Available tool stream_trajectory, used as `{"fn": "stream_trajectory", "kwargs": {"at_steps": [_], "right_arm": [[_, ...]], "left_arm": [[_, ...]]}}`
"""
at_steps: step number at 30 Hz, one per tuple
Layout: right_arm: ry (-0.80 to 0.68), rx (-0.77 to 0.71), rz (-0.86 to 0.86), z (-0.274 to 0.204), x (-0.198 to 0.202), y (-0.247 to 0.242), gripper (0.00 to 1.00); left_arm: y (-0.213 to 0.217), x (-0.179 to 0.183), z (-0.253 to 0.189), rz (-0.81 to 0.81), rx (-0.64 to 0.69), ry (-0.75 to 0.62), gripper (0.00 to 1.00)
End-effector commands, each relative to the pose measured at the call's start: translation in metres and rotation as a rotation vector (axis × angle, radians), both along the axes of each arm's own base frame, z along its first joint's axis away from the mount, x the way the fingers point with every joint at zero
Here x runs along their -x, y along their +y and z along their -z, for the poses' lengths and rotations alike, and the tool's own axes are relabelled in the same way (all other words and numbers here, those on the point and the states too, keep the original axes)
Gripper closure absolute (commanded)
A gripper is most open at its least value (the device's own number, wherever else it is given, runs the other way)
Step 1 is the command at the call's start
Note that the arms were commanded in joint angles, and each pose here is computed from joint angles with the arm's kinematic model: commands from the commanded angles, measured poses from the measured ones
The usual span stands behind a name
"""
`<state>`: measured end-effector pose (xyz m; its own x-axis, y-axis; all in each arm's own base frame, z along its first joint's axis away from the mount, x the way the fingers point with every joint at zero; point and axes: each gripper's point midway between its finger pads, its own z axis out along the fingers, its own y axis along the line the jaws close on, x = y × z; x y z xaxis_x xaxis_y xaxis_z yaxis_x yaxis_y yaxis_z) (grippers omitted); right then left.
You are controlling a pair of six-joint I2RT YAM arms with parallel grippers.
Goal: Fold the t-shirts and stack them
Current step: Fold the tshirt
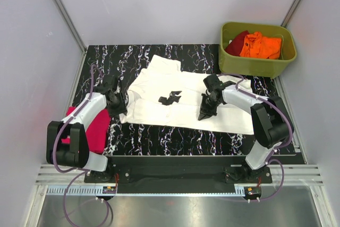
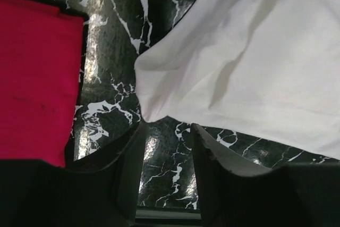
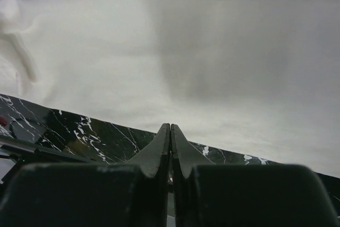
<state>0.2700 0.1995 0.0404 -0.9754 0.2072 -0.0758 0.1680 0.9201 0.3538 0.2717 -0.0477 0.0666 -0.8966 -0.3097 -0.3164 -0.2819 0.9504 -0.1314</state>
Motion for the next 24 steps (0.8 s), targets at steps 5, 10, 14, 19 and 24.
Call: {"fn": "stream_trajectory", "kwargs": {"at_steps": [5, 10, 14, 19, 24], "right_arm": [[-0.057, -0.020, 0.048, -0.008, -0.007, -0.014, 0.92], [-0.051, -0.015, 0.063, -0.005, -0.008, -0.021, 0.93], [-0.042, -0.023, 0.066, -0.003, -0.007, -0.021, 0.93], [-0.032, -0.040, 0.071, -0.002, -0.007, -0.018, 0.93], [-0.029, -0.044, 0.072, -0.001, -0.007, -0.017, 0.93]], "left_arm": [[0.024, 0.011, 0.018, -0.012, -0.107, 0.067, 0.60], [0.028, 0.011, 0.027, -0.008, -0.121, 0.073, 0.66], [0.020, 0.009, 0.032, 0.015, -0.082, 0.084, 0.70], [0.012, 0.007, 0.031, 0.026, -0.034, 0.060, 0.67], [0.002, 0.007, 0.029, 0.029, 0.019, 0.054, 0.65]]}}
